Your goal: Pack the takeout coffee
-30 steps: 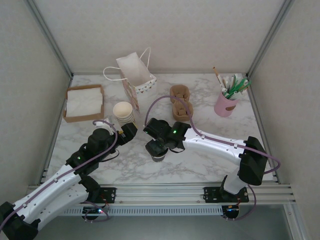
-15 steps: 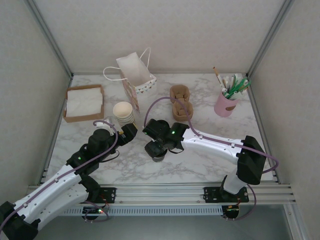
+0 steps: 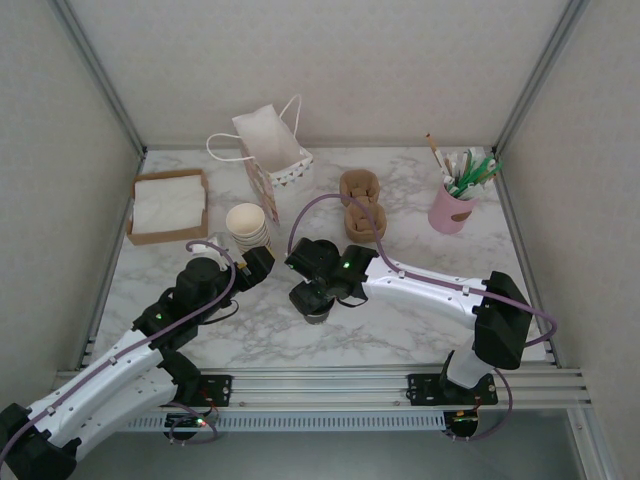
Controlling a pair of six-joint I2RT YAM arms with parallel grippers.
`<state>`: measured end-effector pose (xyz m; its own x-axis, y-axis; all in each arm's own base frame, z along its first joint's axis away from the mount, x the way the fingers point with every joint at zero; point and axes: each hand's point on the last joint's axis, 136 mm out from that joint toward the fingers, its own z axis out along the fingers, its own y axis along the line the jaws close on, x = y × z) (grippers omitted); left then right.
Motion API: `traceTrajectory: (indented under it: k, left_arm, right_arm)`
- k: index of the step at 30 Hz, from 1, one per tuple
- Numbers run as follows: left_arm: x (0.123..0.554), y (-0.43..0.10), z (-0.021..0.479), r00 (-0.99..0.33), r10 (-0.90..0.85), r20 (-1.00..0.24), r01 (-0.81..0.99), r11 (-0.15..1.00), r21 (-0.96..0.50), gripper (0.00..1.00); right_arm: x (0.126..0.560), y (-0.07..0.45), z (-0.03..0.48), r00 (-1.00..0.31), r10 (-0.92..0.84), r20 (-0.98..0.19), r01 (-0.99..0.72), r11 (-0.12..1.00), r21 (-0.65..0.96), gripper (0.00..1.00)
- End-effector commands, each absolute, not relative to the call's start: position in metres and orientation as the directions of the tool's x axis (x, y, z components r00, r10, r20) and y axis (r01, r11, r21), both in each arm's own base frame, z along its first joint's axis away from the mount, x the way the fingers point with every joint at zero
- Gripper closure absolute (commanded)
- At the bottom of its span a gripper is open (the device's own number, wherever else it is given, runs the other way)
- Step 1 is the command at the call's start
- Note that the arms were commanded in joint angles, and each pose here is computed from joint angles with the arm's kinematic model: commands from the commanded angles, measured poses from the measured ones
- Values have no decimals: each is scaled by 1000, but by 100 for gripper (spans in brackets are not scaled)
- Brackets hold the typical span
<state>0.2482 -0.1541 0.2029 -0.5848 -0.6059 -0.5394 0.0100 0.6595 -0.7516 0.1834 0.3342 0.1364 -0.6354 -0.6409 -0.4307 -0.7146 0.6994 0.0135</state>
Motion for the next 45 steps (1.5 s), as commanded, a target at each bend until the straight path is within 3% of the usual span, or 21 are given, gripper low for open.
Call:
traceTrajectory:
  k: [1, 26, 45]
  left_arm:
    - [248, -154, 204, -580, -616, -533, 18, 644, -765, 0]
    - [251, -156, 200, -585, -613, -531, 14, 647, -762, 0]
    - [250, -154, 195, -586, -616, -526, 7, 646, -764, 0]
  right_arm:
    - [176, 332, 136, -630, -647, -430, -722, 692, 15, 31]
    - [180, 334, 144, -613, -645, -456, -722, 691, -6, 31]
    - [184, 328, 130, -625, -665, -410, -709, 702, -58, 31]
